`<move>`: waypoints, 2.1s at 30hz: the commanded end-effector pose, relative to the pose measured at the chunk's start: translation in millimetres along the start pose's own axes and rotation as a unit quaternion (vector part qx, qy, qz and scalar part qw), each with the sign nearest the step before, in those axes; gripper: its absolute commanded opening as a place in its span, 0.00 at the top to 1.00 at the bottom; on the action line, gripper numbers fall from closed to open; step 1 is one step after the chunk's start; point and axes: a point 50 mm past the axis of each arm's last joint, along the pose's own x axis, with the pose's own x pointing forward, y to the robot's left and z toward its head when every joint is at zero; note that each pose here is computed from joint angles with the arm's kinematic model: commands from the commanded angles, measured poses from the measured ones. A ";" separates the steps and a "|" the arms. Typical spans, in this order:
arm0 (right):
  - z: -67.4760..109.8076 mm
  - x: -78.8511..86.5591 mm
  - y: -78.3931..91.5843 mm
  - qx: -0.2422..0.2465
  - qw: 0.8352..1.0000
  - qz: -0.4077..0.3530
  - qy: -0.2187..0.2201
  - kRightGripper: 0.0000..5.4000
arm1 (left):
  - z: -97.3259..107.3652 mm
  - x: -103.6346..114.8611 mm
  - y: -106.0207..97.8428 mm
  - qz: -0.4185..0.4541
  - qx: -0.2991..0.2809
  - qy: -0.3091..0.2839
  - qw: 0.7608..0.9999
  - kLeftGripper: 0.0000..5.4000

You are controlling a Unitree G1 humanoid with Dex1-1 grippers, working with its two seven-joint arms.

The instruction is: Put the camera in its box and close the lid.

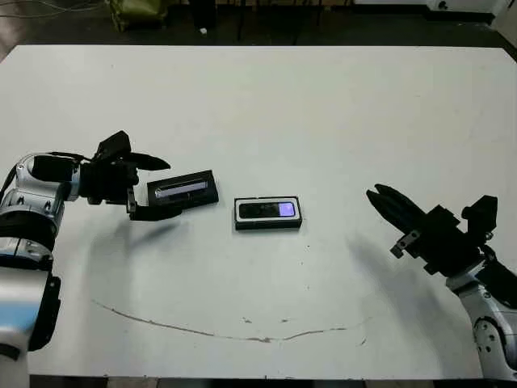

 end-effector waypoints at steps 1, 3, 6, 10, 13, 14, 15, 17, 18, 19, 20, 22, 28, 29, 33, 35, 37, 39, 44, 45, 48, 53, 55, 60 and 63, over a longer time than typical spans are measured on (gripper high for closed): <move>-5.9 -4.4 0.5 0.016 1.000 0.003 0.015 1.00 | -0.6 5.3 -0.3 -0.008 0.006 0.018 1.000 0.00; -5.4 -4.5 0.4 0.015 1.000 0.004 0.016 1.00 | -2.0 6.4 -0.6 -0.007 0.004 0.022 1.000 0.00; -3.8 -4.8 1.3 0.008 1.000 0.003 0.016 1.00 | -5.3 7.9 -1.4 -0.006 -0.011 0.027 1.000 0.00; -2.0 -4.0 2.7 0.010 1.000 0.008 0.012 1.00 | -10.1 9.3 -3.6 -0.009 -0.032 0.028 0.999 0.00; -2.4 -3.9 1.9 0.008 1.000 0.008 0.015 1.00 | -15.2 9.3 -5.6 -0.011 -0.063 0.022 0.998 0.00; -2.8 -3.8 1.4 0.008 1.000 0.009 0.016 1.00 | -17.3 9.0 -6.3 -0.008 -0.073 0.020 0.997 0.00; -3.2 -3.8 1.1 0.008 1.000 0.008 0.017 1.00 | -19.5 8.8 -7.0 -0.007 -0.085 0.018 0.996 0.00; -2.8 -3.4 1.9 0.014 1.000 0.009 0.014 1.00 | -22.7 8.3 -8.2 -0.006 -0.098 0.019 0.995 0.00; -1.7 -3.2 2.6 0.011 1.000 0.009 0.014 1.00 | -23.9 8.0 -8.6 -0.004 -0.098 0.022 0.995 0.00; -0.9 -3.0 3.0 0.010 1.000 0.010 0.015 1.00 | -24.9 7.8 -8.7 -0.002 -0.095 0.028 0.995 0.02; -0.4 -2.9 3.3 0.010 1.000 0.010 0.015 1.00 | -25.7 7.6 -8.7 0.001 -0.092 0.035 0.995 0.05; -0.1 -3.1 3.7 0.015 1.000 0.009 0.015 1.00 | -27.5 7.3 -8.8 0.002 -0.088 0.052 0.995 0.12; -1.1 -3.5 2.5 0.015 1.000 0.008 0.015 1.00 | -33.4 3.1 -10.6 -0.004 -0.099 0.077 0.992 0.39; -1.2 -3.5 2.4 0.013 1.000 0.008 0.018 1.00 | -35.1 1.8 -10.8 -0.002 -0.106 0.080 0.991 0.44; -4.0 -3.0 1.1 0.017 1.000 0.013 0.009 1.00 | -39.6 -4.7 -10.4 0.019 -0.131 0.074 0.988 0.55; -5.2 -3.2 0.5 0.016 1.000 0.012 0.014 1.00 | -38.7 -7.4 -9.9 0.019 -0.137 0.068 0.988 0.56; -5.8 -3.2 -0.1 0.005 1.000 0.010 0.017 1.00 | -35.8 -9.0 -9.2 0.011 -0.139 0.060 0.988 0.56; -5.3 -2.6 0.7 0.006 1.000 0.010 0.015 1.00 | -28.8 -10.8 -7.5 0.004 -0.127 0.039 0.991 0.56; -9.1 -3.1 -0.2 0.008 1.000 0.004 0.022 1.00 | -10.6 -17.3 -3.3 0.023 -0.102 -0.062 0.993 0.56; -9.8 -3.0 -0.4 0.007 1.000 0.005 0.022 1.00 | -6.0 -18.8 -1.7 0.031 -0.099 -0.080 0.991 0.56; -9.4 -3.1 0.5 0.004 1.000 0.004 0.029 1.00 | 7.8 -21.6 0.1 0.047 -0.084 -0.119 0.988 0.56; -11.1 -3.1 0.6 -0.005 1.000 0.003 0.024 1.00 | 30.6 -12.2 -13.6 0.055 -0.042 -0.178 0.982 0.56; -12.0 -2.5 0.0 -0.009 1.000 0.004 0.021 1.00 | 35.2 -2.6 -22.0 0.065 -0.032 -0.200 0.977 0.56; -9.8 -1.6 -0.6 -0.015 1.000 0.006 0.021 1.00 | 39.8 17.7 -35.5 0.084 -0.023 -0.219 0.972 0.56; -8.0 -1.1 0.7 -0.013 1.000 0.011 0.016 1.00 | 39.3 28.3 -40.1 0.078 -0.018 -0.211 0.974 0.56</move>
